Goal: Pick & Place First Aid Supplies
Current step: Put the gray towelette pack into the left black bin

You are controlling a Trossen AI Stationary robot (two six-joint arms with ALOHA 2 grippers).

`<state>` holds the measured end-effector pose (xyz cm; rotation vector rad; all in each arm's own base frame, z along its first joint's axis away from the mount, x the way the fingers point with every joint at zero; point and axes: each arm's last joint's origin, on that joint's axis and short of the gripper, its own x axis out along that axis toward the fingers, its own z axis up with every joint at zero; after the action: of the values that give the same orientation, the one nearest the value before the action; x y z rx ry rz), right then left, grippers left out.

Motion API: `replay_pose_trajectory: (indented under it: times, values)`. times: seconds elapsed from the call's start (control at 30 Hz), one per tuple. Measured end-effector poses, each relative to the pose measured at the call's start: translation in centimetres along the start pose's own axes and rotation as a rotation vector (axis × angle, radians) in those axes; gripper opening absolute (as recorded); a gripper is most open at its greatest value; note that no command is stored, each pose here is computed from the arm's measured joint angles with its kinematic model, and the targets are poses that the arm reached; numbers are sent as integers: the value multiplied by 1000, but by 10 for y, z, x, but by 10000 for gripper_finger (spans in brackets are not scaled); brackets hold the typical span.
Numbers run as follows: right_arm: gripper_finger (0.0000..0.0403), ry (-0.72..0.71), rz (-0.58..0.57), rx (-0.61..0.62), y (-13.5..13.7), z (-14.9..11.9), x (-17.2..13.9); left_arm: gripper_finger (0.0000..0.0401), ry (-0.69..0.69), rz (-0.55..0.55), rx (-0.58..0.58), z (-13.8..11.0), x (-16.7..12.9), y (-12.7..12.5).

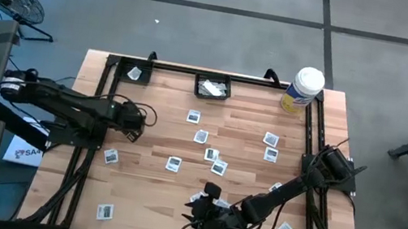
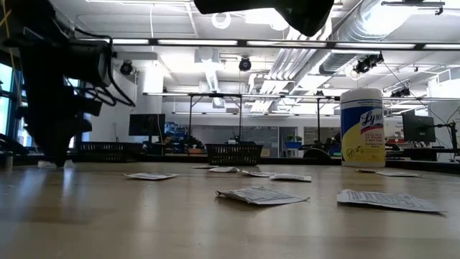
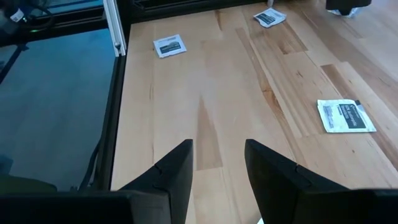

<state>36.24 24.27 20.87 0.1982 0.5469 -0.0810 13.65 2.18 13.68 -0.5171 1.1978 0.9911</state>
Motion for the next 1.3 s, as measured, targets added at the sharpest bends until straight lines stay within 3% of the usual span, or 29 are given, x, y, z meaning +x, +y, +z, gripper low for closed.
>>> replay_pose_trajectory:
  times: [0.3, 0.57, 0.63, 0.93, 1.17, 1.3]
  values:
    - [139, 0, 3, -18, 1, -1, -1, 126, -52, -220, 56, 4, 2, -17]
    - [139, -1, 1, -17, 1, -1, -1, 126, -122, -553, 169, 11, -13, -45]
    - [139, -2, 0, -18, 1, -1, -1, 126, -117, -586, 203, 12, -18, -48]
    - [139, -2, 1, -18, 1, -1, -1, 126, -229, -552, 184, 19, -35, -49]
    - [139, -3, 0, -18, 1, -1, -1, 126, -375, -402, 65, 6, -34, -61]
    - [139, -8, 2, -14, 2, 0, -1, 126, -363, -328, 49, 4, -22, -66]
